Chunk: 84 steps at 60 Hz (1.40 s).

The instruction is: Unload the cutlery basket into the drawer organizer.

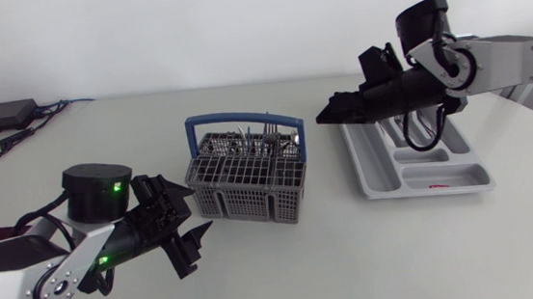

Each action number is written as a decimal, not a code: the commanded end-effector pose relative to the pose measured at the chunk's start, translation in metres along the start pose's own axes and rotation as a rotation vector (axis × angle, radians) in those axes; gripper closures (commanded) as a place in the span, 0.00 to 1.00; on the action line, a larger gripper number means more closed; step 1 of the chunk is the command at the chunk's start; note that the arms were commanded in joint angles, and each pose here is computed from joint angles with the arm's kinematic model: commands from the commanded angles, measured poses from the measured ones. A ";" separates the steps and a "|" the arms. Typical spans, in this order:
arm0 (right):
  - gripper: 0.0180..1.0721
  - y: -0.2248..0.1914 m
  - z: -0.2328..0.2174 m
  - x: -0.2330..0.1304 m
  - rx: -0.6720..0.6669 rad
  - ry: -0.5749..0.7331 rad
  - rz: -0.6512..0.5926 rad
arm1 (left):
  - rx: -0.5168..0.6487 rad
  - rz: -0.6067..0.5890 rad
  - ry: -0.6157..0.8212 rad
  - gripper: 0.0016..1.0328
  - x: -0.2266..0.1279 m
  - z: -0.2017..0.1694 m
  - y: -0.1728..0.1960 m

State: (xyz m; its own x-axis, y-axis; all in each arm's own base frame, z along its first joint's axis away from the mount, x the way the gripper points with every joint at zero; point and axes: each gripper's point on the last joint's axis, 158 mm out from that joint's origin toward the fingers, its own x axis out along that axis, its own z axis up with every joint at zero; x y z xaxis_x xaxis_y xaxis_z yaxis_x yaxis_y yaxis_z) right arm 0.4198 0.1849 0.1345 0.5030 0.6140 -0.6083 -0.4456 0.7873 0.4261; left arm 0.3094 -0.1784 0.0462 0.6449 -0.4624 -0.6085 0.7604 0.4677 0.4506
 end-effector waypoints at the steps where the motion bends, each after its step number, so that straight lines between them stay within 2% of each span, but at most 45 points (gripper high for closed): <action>1: 0.92 0.005 -0.004 0.018 0.035 0.029 0.029 | -0.008 -0.020 0.028 0.10 0.008 -0.012 -0.007; 15: 0.93 0.025 -0.015 0.032 0.057 0.082 0.130 | -0.051 -0.008 0.056 0.10 0.024 -0.024 0.002; 20: 0.94 0.035 -0.021 0.031 0.048 0.100 0.166 | -0.067 0.001 0.060 0.16 0.026 -0.026 0.008; 29: 0.94 0.046 -0.034 0.030 0.027 0.124 0.200 | -0.120 0.029 0.052 0.48 0.032 -0.024 0.027; 31: 0.94 0.050 -0.035 0.029 0.025 0.126 0.210 | -0.139 0.037 0.055 0.63 0.037 -0.026 0.035; 33: 0.94 0.052 -0.035 0.027 0.020 0.125 0.214 | -0.151 0.036 0.061 0.69 0.040 -0.028 0.037; 35: 0.94 0.056 -0.037 0.027 0.014 0.128 0.220 | -0.168 0.046 0.068 0.82 0.046 -0.031 0.046; 36: 0.94 0.058 -0.039 0.027 0.013 0.131 0.221 | -0.171 0.047 0.069 0.84 0.047 -0.031 0.048; 49: 0.94 0.091 -0.062 0.025 -0.033 0.175 0.269 | -0.180 0.051 0.070 0.85 0.066 -0.032 0.061; 58: 0.94 0.127 -0.085 0.023 -0.120 0.238 0.310 | -0.182 0.052 0.068 0.85 0.077 -0.030 0.068; 63: 0.94 0.130 -0.082 0.015 -0.145 0.220 0.298 | -0.180 0.052 0.065 0.85 0.077 -0.029 0.068; 70: 0.94 0.104 -0.061 -0.017 -0.122 0.147 0.253 | -0.188 0.064 0.046 0.85 0.063 -0.029 0.073; 74: 0.94 0.072 -0.050 -0.032 -0.096 0.098 0.201 | -0.207 0.083 0.037 0.85 0.053 -0.034 0.083; 84: 0.94 0.013 -0.059 -0.010 -0.038 0.113 0.100 | -0.234 0.122 0.058 0.85 0.060 -0.050 0.108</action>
State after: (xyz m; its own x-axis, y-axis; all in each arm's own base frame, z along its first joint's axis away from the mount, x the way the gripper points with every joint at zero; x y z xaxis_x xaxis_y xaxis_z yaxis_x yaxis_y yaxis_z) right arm 0.3670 0.1901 0.1445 0.4090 0.7015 -0.5836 -0.5478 0.7002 0.4578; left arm 0.4148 -0.1201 0.0257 0.7134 -0.3526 -0.6056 0.6439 0.6708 0.3680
